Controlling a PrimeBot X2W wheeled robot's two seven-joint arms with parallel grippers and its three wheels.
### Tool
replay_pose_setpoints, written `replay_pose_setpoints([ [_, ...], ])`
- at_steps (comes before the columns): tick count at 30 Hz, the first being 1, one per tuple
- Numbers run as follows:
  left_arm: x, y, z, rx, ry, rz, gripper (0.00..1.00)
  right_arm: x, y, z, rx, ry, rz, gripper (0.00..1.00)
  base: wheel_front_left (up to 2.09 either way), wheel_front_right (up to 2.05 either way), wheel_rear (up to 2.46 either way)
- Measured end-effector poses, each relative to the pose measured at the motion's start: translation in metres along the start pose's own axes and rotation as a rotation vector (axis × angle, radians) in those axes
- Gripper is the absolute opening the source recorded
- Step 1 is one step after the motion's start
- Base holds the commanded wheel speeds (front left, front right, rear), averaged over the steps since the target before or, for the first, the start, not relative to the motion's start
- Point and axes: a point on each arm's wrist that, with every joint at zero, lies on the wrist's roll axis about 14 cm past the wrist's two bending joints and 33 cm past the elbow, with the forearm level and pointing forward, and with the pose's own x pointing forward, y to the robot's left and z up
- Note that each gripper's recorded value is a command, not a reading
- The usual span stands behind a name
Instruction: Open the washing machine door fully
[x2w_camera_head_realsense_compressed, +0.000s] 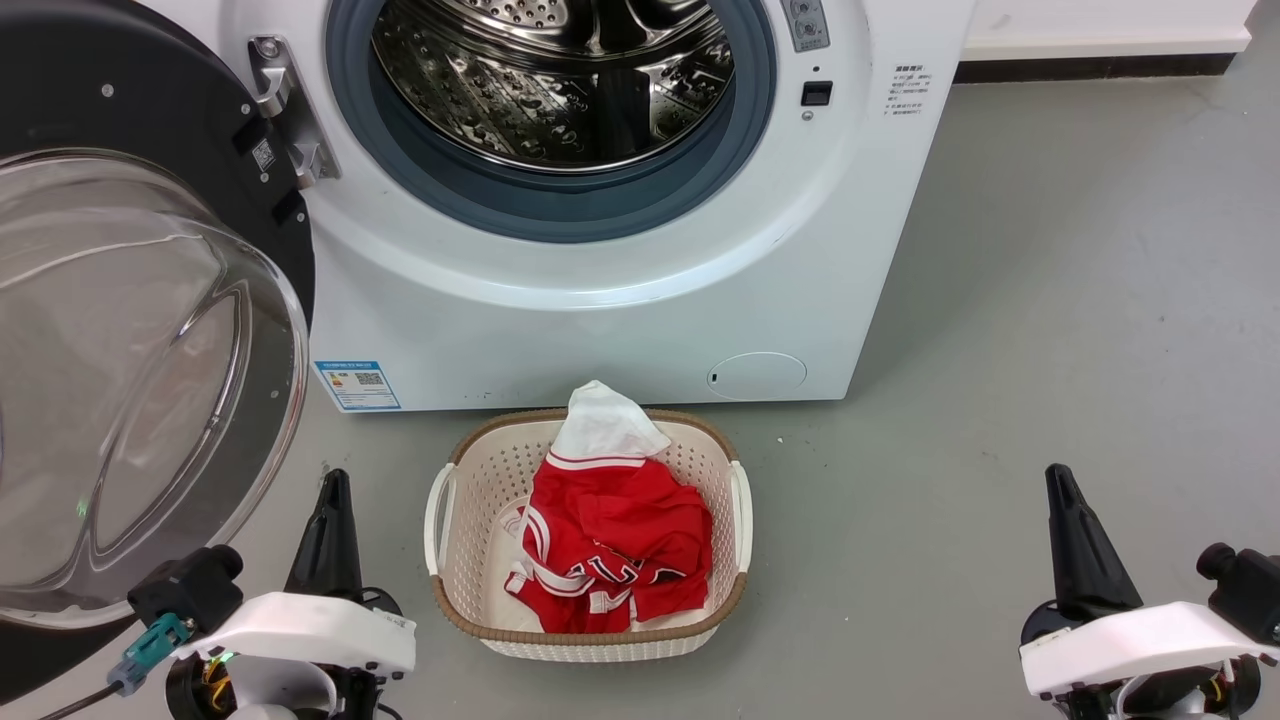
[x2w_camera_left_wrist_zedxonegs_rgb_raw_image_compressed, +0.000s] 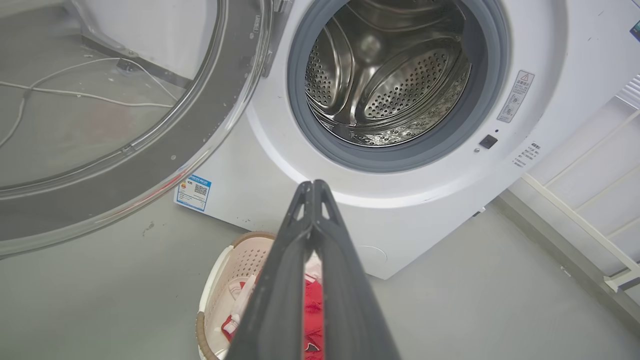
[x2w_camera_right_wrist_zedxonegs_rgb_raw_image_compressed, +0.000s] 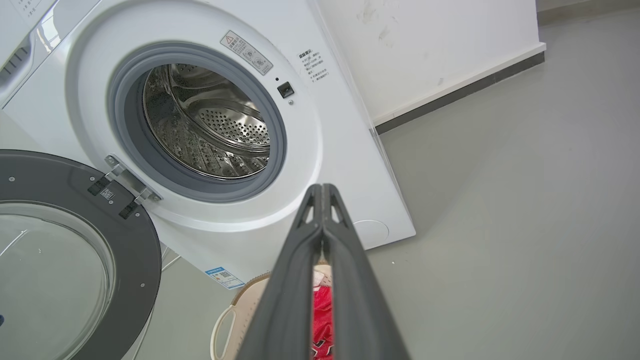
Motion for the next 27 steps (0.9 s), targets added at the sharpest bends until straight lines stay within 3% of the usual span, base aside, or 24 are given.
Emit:
replay_pose_setpoints([
  [27, -0.0011, 0.0050, -0.0022, -0.400, 0.046, 0.027, 0.00, 0.0062, -0.0070, 0.0018, 0.390, 0.009, -0.040, 0.00, 0.00, 0.00, 0.00],
])
